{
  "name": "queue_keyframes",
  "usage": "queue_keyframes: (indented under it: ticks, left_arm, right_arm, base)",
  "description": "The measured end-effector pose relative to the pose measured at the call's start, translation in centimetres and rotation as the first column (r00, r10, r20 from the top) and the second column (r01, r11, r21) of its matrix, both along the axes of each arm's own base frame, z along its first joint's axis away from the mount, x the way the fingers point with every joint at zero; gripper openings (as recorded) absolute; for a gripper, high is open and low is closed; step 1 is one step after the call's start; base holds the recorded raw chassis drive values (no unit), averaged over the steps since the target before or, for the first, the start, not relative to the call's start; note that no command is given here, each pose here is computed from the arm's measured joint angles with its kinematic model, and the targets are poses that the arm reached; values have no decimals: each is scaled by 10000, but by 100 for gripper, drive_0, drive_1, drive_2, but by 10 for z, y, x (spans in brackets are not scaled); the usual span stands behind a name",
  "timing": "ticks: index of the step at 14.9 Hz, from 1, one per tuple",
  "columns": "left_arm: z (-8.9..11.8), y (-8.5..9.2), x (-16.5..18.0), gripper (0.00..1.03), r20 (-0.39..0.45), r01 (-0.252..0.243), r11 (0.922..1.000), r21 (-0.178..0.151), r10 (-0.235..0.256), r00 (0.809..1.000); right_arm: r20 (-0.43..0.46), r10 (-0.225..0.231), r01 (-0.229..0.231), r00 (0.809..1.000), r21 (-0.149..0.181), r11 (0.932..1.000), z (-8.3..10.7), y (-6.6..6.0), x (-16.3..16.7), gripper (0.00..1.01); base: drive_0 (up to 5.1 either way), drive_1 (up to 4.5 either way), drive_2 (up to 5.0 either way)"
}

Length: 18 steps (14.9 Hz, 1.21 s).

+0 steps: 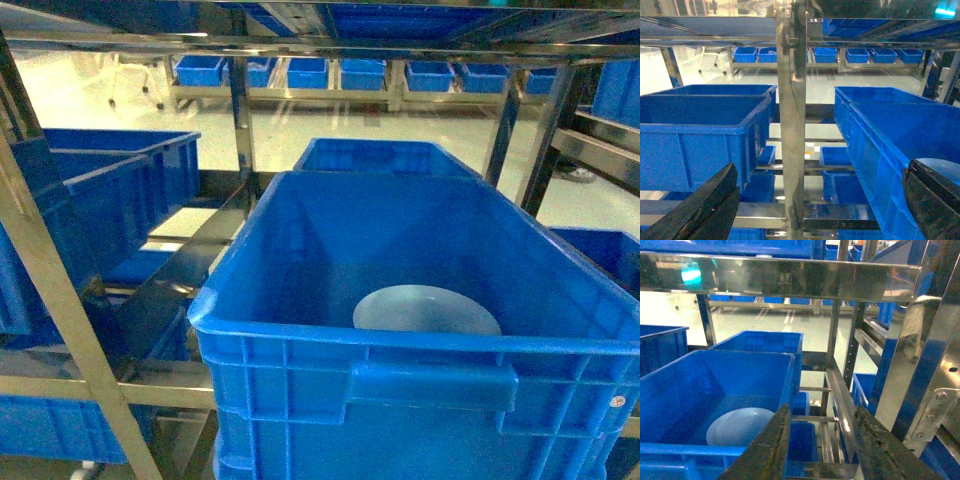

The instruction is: Place blue tray on left shelf second layer neatly

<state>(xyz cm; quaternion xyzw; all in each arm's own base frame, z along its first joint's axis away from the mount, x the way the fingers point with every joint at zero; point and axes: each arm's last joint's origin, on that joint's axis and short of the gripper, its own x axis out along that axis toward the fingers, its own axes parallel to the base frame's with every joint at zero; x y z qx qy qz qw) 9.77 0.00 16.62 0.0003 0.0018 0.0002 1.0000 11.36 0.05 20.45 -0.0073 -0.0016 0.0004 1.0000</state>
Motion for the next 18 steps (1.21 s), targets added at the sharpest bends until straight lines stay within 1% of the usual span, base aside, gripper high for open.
queue_keyframes:
  ticks: [2,3,5,6,7,8,10,11,13,14,17,18]
  left_arm:
    - [0,0,0,98,0,-4,10000,0,4,10000]
    - [0,0,0,98,0,0,10000,0,0,10000]
    - [0,0,0,98,0,0,10000,0,0,10000]
    - [0,0,0,98,0,0,10000,0,0,10000]
    - [0,0,0,98,-8,-4,10000,0,4,10000]
    - [0,0,0,98,4,8,10000,0,-8,10000]
    - [0,0,0,98,-8,-4,10000,0,4,10000]
    - [0,0,0,98,4,4,10000,0,-4,10000]
    - [0,0,0,98,-15,-11,10000,0,11,10000]
    - [0,0,0,98,0,-15,10000,0,15,10000]
    - [0,0,0,98,-4,0,10000,0,0,10000]
    - [0,0,0,98,-4,0,10000,0,0,10000]
  right_arm:
    - [-72,8,-8,10000,0,10000,-11,0,-2,13]
    - [-15,8,-8,10000,4,10000,-13,0,-3,2]
    - [-42,12,-11,10000,65,10000,-20,0,-5,2]
    - [-431,15,-12,9991,71,10000,-25,0,-11,2]
    - [-149,12,-11,9999,72,10000,-28,0,-16,2]
    - [61,12,-12,10000,73,10000,-26,0,-16,2]
    - [-53,12,-11,10000,72,10000,-29,0,-16,2]
    - [19,19,-19,10000,76,10000,-37,0,-17,2]
    - [72,19,-20,10000,111,9999,-36,0,-17,2]
    - [38,23,-24,10000,111,9999,-36,0,-17,4]
    - [34,27,-27,10000,111,9999,-37,0,-17,44]
    - [34,27,-27,10000,111,9999,-37,0,-17,60]
  base:
    - [0,0,0]
    - [0,0,0]
    - [0,0,0]
    - [0,0,0]
    - [0,0,0]
    - [0,0,0]
    - [0,0,0]
    - [0,0,0]
    - [0,0,0]
    - [0,0,0]
    - [0,0,0]
    - [0,0,0]
